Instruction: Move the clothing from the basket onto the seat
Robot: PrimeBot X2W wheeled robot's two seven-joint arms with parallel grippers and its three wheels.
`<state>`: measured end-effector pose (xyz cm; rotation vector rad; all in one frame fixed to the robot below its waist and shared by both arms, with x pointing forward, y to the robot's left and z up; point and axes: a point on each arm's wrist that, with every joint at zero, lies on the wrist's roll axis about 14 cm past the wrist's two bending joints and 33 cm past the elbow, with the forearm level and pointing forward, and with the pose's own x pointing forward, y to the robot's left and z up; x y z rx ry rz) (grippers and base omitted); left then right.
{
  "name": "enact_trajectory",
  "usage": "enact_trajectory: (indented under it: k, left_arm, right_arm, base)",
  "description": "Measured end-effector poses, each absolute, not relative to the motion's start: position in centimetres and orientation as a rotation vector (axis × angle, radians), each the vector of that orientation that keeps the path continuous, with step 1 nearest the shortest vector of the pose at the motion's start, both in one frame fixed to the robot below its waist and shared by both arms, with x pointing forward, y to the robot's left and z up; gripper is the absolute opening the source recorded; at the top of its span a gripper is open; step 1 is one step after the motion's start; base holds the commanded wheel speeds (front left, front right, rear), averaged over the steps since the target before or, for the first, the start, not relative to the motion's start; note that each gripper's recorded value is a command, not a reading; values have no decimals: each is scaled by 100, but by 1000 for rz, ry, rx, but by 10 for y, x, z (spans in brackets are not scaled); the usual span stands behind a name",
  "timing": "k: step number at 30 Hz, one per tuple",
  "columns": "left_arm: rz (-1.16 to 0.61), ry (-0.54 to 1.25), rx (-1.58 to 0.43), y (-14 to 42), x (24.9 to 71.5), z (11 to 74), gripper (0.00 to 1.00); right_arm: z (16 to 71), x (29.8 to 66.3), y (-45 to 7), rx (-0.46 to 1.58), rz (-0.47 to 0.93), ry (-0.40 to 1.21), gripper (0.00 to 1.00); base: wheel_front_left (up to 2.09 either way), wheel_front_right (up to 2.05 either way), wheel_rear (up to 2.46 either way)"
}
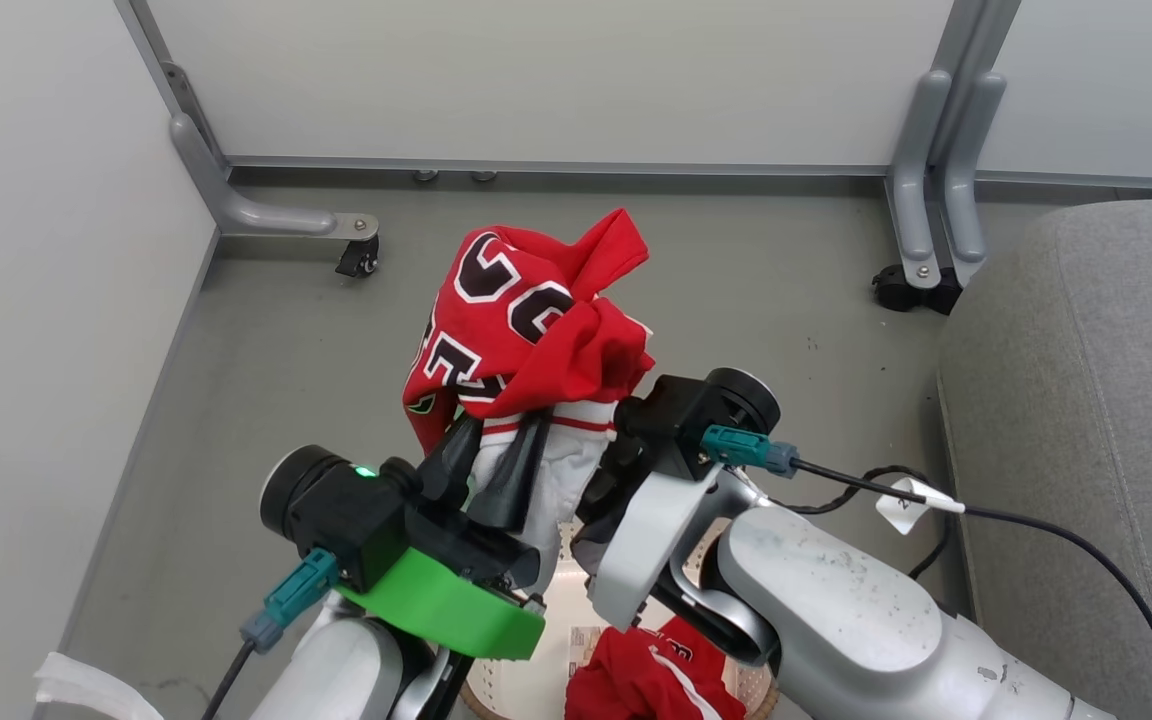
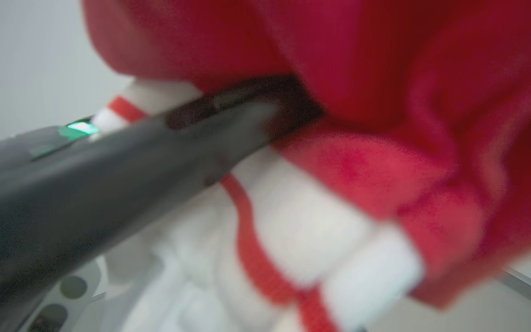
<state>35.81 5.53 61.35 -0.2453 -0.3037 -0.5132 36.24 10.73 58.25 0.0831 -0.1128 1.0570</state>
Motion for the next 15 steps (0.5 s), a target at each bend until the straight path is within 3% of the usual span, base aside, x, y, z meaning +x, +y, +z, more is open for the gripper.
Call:
enact_trajectory:
  k: [1,15]
  left_arm:
    - [-508,-304,-243,56,358,613,100]
    - [-476,-307,-158,64,364,608,100]
  right_arm:
    - [583,363,106,89,1054,-112,0]
    - [570,386,59,132,908,-79,0]
  base:
    - [0,0,0]
    - [0,0,0]
